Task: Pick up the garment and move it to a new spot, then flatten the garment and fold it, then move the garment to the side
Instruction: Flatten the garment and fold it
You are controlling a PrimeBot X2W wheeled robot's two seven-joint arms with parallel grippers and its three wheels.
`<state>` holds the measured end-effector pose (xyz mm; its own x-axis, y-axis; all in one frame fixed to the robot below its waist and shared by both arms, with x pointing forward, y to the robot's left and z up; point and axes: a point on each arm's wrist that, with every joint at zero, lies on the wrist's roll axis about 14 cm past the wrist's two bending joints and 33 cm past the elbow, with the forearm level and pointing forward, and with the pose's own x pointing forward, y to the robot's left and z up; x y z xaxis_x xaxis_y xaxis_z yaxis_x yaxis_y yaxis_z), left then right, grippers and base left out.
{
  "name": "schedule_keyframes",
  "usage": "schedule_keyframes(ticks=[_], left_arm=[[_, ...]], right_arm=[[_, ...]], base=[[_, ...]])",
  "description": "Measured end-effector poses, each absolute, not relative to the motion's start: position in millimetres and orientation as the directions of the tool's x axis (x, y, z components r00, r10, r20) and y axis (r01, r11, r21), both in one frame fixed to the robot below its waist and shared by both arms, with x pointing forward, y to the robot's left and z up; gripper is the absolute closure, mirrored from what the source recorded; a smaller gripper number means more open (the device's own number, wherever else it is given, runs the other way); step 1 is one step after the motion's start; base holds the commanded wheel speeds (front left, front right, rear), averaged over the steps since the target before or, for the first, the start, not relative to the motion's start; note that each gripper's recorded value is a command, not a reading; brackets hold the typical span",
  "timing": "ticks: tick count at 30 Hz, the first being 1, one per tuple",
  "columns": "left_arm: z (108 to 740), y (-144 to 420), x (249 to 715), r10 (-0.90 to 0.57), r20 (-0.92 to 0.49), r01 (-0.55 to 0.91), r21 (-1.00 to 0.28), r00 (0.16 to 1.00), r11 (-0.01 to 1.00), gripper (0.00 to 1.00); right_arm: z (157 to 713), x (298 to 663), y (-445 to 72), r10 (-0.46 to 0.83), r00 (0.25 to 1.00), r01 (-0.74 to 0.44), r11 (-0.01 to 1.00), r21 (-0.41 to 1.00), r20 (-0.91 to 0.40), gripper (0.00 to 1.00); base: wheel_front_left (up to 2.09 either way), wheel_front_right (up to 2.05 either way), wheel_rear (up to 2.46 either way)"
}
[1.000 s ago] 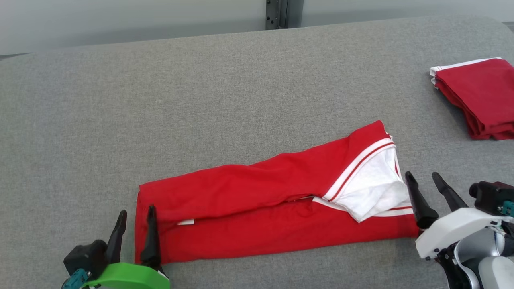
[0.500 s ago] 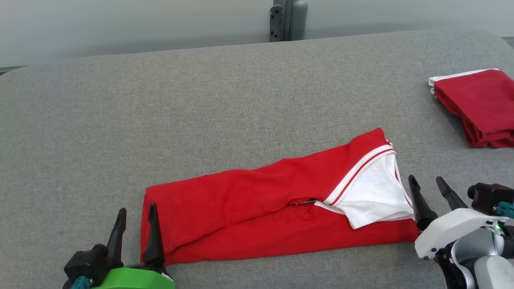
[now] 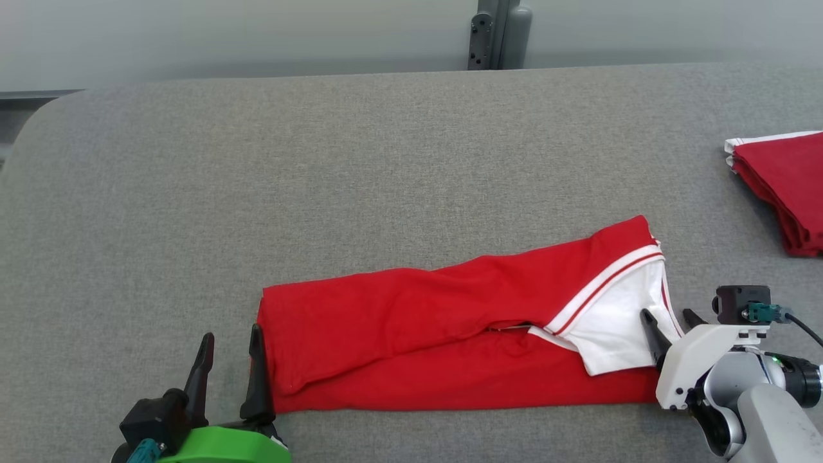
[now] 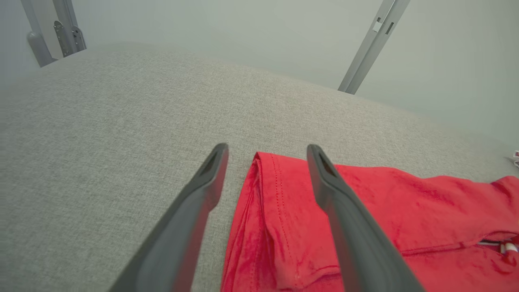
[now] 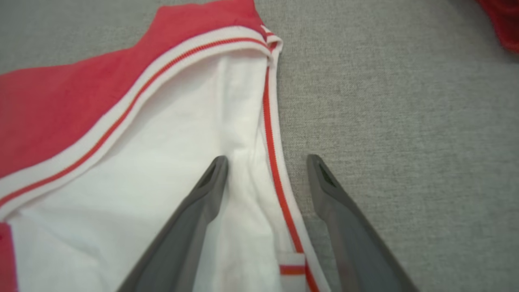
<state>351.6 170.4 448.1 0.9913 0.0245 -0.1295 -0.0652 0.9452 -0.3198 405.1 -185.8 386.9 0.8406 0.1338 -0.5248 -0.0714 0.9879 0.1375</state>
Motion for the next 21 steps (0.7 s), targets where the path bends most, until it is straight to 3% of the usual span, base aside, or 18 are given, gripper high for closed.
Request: schedule_keyframes(ticks=[5,6,7,8,9,10,21], left_arm=[[447.6,175.0,348.0,0.043,-0.131,-0.084,-0.32,0.99,0.944,0.0],[447.9,175.6,347.8,0.046,-0.13,-0.086,-0.321,0.99,0.943,0.0],[448.2,176.0,347.6,0.047,-0.129,-0.087,-0.32,0.991,0.944,0.0],[448.5,176.6,347.7,0.05,-0.128,-0.089,-0.32,0.991,0.943,0.0],[448.6,176.8,347.9,0.051,-0.127,-0.089,-0.32,0.991,0.943,0.0],[448.8,176.9,348.4,0.05,-0.126,-0.089,-0.32,0.991,0.943,0.0],[450.0,161.8,358.5,-0.002,-0.116,-0.034,-0.308,0.993,0.951,0.0]], right_arm=[[374.7,405.6,-174.8,0.172,0.804,-0.108,0.984,0.145,-0.569,0.0],[373.8,405.3,-171.5,0.183,0.799,-0.118,0.982,0.149,-0.573,0.14],[373.6,405.4,-169.1,0.191,0.796,-0.122,0.98,0.156,-0.575,0.53],[373.7,405.4,-166.1,0.201,0.793,-0.13,0.978,0.163,-0.575,0.74],[373.5,405.1,-163.8,0.209,0.791,-0.136,0.977,0.167,-0.576,0.93],[373.2,404.4,-162.1,0.215,0.788,-0.142,0.975,0.17,-0.577,1.0],[409.2,419.5,-202.9,0.139,0.872,-0.081,0.987,0.142,-0.47,1.0]], base=[[0.0,0.0,0.0],[0.0,0.0,0.0],[0.0,0.0,0.0],[0.0,0.0,0.0],[0.0,0.0,0.0],[0.0,0.0,0.0],[0.0,0.0,0.0]])
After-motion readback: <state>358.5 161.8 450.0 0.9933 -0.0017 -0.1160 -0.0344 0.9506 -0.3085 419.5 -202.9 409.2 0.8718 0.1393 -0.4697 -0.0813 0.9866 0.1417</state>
